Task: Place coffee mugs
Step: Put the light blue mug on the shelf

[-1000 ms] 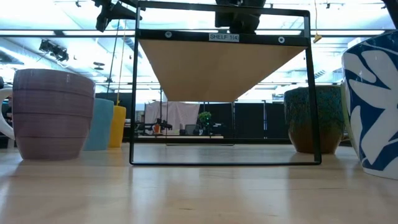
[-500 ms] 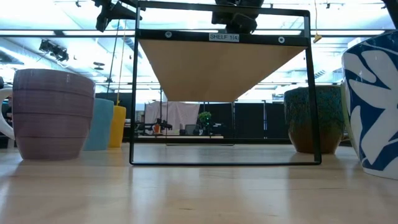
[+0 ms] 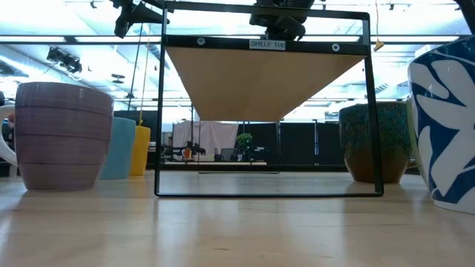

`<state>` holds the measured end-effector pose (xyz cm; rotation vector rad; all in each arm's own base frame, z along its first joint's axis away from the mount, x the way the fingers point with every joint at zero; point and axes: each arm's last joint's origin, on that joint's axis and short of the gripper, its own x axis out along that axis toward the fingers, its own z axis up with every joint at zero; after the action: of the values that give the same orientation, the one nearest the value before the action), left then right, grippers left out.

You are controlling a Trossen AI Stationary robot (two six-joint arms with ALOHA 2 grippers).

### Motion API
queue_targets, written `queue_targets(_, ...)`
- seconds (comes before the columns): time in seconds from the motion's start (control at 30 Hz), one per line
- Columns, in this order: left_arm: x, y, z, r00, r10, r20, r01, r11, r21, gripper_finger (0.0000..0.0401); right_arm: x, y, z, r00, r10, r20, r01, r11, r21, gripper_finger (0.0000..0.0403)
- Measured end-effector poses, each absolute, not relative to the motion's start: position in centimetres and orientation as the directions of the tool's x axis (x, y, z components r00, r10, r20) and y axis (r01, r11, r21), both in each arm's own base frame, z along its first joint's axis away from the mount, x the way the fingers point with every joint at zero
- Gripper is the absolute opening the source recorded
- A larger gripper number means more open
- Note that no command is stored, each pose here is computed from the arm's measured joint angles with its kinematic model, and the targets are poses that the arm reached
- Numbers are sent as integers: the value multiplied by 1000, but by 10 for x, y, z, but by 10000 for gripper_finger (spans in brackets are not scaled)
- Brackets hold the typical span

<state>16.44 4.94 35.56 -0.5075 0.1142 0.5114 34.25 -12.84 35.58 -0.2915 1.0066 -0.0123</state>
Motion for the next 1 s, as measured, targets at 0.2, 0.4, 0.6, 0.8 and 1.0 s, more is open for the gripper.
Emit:
queue_targets(0.2, 164, 49, 356, 869, 440, -228, -495, 749, -440, 130, 342, -132, 356, 548, -140, -825, -128, 960, -248, 87)
queue_targets(0.4, 164, 49, 356, 869, 439, -229, -495, 748, -442, 130, 343, -132, 357, 558, -142, -817, -131, 958, -256, 93)
queue_targets(0.6, 164, 49, 356, 869, 439, -229, -495, 748, -442, 130, 343, -132, 357, 555, -156, -817, -121, 957, -264, 121)
queue_targets(0.8, 164, 49, 356, 869, 439, -229, -495, 750, -438, 130, 343, -132, 357, 552, -155, -819, -99, 963, -249, 149)
queue_targets(1.0, 164, 49, 356, 868, 440, -229, -495, 751, -437, 130, 343, -132, 357, 552, -142, -822, -84, 971, -224, 161)
